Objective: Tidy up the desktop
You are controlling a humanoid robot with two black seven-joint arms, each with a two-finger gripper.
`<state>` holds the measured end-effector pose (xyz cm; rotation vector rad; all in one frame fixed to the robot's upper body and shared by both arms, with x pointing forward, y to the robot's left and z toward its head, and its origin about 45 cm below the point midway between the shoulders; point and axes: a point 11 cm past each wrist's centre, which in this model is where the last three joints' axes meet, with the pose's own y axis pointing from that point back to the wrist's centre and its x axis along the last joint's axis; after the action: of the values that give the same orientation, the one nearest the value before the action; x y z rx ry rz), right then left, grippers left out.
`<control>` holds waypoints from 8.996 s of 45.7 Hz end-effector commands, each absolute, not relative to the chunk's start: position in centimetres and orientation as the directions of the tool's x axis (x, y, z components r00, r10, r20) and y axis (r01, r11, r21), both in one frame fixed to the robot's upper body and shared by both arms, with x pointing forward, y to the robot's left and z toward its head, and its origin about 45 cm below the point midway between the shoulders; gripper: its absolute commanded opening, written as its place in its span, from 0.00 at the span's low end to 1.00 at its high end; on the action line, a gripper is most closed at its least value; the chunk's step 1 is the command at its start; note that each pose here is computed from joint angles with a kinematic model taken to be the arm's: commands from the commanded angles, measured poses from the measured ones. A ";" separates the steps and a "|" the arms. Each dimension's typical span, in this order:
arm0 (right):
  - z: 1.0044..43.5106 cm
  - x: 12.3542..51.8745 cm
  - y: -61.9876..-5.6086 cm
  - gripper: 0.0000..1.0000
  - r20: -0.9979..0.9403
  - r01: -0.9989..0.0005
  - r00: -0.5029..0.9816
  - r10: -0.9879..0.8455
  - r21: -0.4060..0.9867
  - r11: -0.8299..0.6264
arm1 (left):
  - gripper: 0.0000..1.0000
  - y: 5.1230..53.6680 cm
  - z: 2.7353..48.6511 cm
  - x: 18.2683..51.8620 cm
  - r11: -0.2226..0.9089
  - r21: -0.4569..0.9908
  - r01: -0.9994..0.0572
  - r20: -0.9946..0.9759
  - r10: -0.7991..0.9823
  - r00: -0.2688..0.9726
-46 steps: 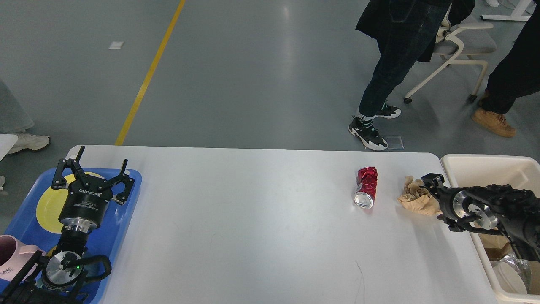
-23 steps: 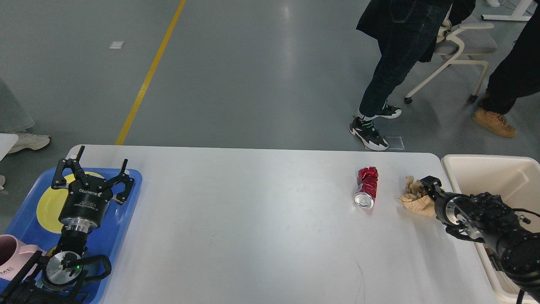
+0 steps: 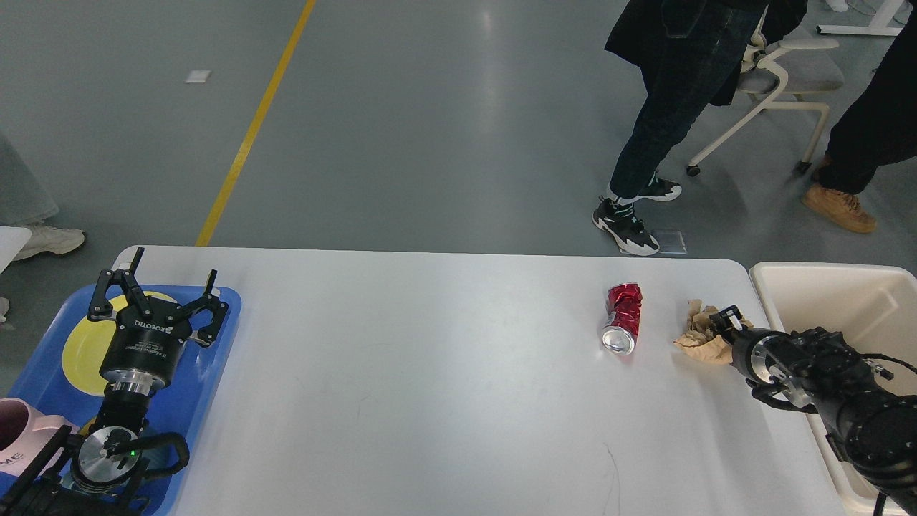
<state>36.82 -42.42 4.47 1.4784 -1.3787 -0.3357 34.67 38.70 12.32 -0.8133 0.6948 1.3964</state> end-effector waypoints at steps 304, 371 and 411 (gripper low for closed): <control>11.6 44.1 -25.4 0.99 0.499 -0.499 0.867 -0.005 0.867 -0.013 | 0.96 38.7 12.3 34.7 -0.002 -0.082 -0.997 -0.824 0.563 0.066; 4.5 41.1 -26.9 0.52 0.636 -0.627 0.756 -0.157 0.772 0.105 | 0.96 38.7 12.3 34.7 -0.002 -0.082 -0.997 -0.824 0.563 0.066; 3.6 40.1 -26.7 0.00 0.603 -0.591 0.788 -0.129 0.798 0.120 | 0.96 38.7 12.3 34.7 -0.002 -0.082 -0.997 -0.824 0.563 0.066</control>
<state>40.35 -26.56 3.75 1.4477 -0.6349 0.3886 34.68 38.69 12.32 -0.8132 0.6950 1.3962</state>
